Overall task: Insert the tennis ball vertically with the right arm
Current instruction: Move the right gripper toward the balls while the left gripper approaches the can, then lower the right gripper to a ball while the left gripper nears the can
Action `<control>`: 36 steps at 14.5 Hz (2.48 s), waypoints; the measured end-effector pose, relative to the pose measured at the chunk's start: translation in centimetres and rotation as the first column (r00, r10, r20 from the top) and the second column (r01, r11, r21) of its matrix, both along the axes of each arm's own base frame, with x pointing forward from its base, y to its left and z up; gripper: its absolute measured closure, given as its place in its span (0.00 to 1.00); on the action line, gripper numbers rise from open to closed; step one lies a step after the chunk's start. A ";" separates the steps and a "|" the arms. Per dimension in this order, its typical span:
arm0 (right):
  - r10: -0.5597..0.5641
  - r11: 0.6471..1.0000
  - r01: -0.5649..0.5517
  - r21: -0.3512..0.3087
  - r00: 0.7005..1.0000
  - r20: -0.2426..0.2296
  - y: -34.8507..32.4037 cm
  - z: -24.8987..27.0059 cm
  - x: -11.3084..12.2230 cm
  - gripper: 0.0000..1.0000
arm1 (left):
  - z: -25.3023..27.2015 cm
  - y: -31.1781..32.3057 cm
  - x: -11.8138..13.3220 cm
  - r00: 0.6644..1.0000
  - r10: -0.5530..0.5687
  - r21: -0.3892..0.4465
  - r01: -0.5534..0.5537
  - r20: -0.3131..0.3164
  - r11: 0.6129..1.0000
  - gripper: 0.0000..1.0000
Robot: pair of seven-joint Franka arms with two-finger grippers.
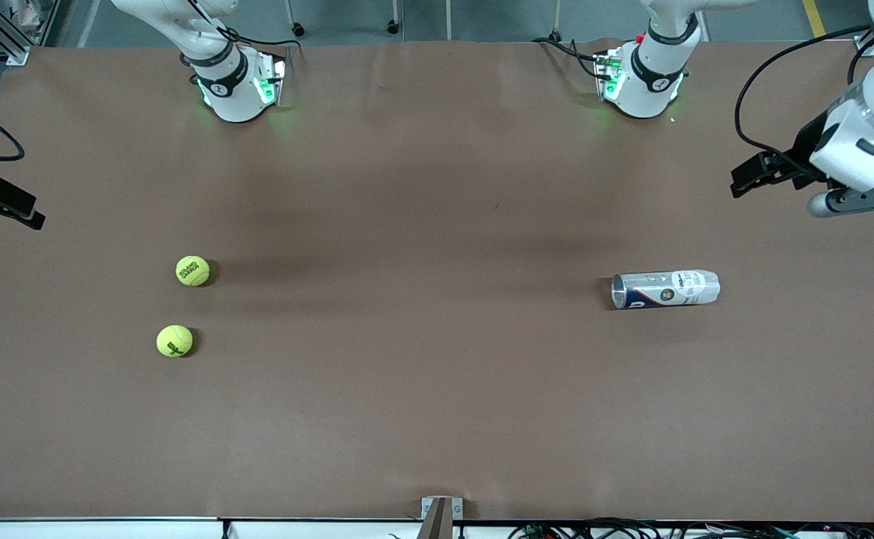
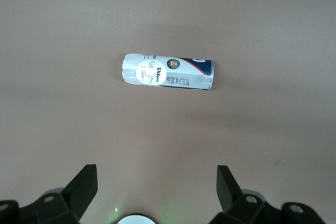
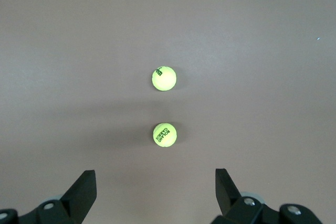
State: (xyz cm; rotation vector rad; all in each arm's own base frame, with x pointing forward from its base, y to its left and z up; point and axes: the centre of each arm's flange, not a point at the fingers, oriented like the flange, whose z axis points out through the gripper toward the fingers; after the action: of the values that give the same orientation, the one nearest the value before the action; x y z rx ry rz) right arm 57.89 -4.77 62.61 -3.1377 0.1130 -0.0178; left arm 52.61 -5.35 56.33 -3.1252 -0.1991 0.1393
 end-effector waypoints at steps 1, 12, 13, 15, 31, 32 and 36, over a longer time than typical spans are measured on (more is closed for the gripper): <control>0.000 1.000 0.000 0.001 1.000 -0.011 0.0 -0.7 0.4 0.00 | -1.5 0.2 0.1 1.000 0.004 0.000 -0.004 0.011 1.000 0.00; 0.020 1.000 -0.020 0.003 0.996 -0.084 0.7 -13.6 7.3 0.00 | -9.8 -1.3 0.4 0.984 0.176 0.007 -0.176 0.037 0.984 0.00; 0.021 1.000 -0.020 0.004 0.995 -0.099 0.8 -14.6 7.5 0.00 | -10.0 -1.5 0.5 0.987 0.156 0.007 -0.157 0.030 0.988 0.00; 0.021 1.000 -0.020 0.006 0.991 -0.133 0.7 -16.9 8.0 0.00 | -9.8 -1.3 0.8 0.994 0.107 0.003 -0.107 0.032 0.994 0.00; 0.015 1.000 -0.014 0.005 0.977 -0.213 0.1 -32.4 10.6 0.00 | -10.6 1.1 3.2 0.998 0.058 -0.028 -0.058 0.020 0.998 0.00; 0.014 1.000 -0.014 0.005 0.977 -0.211 0.1 -32.7 10.7 0.00 | -11.6 1.1 3.1 0.996 0.091 -0.024 -0.091 0.007 0.996 0.00; 0.012 1.000 -0.012 0.003 0.978 -0.207 -0.1 -35.3 11.0 0.00 | -15.6 1.2 3.9 0.928 0.373 0.012 -0.373 0.002 0.928 0.00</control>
State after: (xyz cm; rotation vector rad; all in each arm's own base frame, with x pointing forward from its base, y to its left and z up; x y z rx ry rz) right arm 68.87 -4.88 27.34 -3.1286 0.0935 0.3100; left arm 56.49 -4.13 40.68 -3.0350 -0.7906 0.1378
